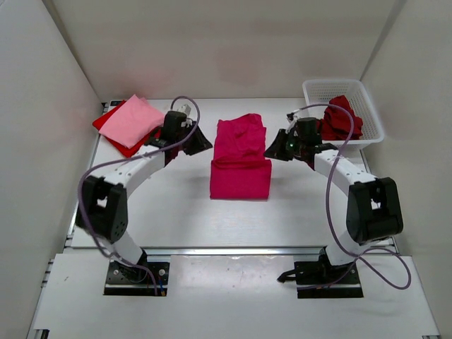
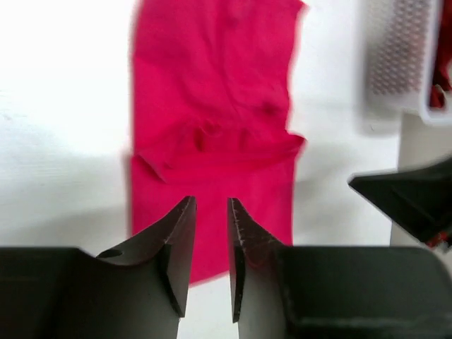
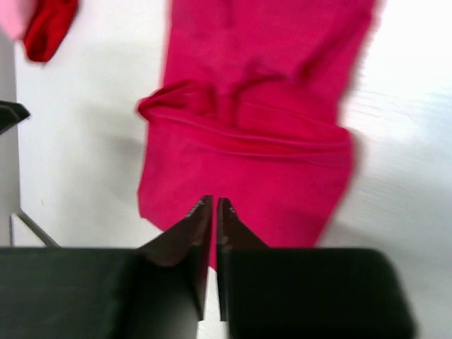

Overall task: Fold and stack the t-shirts
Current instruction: Fold the rectangle-folded T-shirt at the center of the board.

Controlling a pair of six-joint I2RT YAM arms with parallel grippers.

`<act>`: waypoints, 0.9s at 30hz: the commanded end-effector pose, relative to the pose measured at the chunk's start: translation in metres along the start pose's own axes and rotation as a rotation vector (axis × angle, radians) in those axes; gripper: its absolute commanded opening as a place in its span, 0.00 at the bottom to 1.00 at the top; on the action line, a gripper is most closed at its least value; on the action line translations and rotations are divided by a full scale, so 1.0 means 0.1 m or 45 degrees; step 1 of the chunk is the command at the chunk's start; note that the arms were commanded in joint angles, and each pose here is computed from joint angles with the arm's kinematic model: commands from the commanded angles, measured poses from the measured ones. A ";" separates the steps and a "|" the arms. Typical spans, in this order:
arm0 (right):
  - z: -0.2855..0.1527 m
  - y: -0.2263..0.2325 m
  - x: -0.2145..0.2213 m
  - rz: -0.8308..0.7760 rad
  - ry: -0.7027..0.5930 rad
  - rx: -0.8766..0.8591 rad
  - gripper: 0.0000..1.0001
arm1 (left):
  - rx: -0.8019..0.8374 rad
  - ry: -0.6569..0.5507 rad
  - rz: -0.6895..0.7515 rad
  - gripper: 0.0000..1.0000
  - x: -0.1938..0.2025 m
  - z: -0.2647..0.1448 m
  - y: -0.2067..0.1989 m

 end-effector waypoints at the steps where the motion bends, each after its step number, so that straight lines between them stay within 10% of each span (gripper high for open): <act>1: 0.02 0.23 0.14 -0.119 0.014 -0.058 0.00 | 0.141 0.077 0.007 0.32 0.52 -0.17 -0.16; 13: 0.78 0.13 0.57 -0.071 0.271 -0.072 0.00 | 0.152 0.264 -0.068 0.29 1.41 0.02 0.12; 27: 1.16 -0.08 -0.22 0.186 0.025 -0.130 0.00 | -0.033 0.362 0.014 0.30 1.58 0.01 0.49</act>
Point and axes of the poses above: each gripper's point midway between its finger pads, its own z axis out along the fingers, its own y axis along the line the jaws close on, x = y × z, the point moved 5 cm from there along -z, back along the fingers, and after that the axes turned 6 degrees about z, right-handed, at the moved point
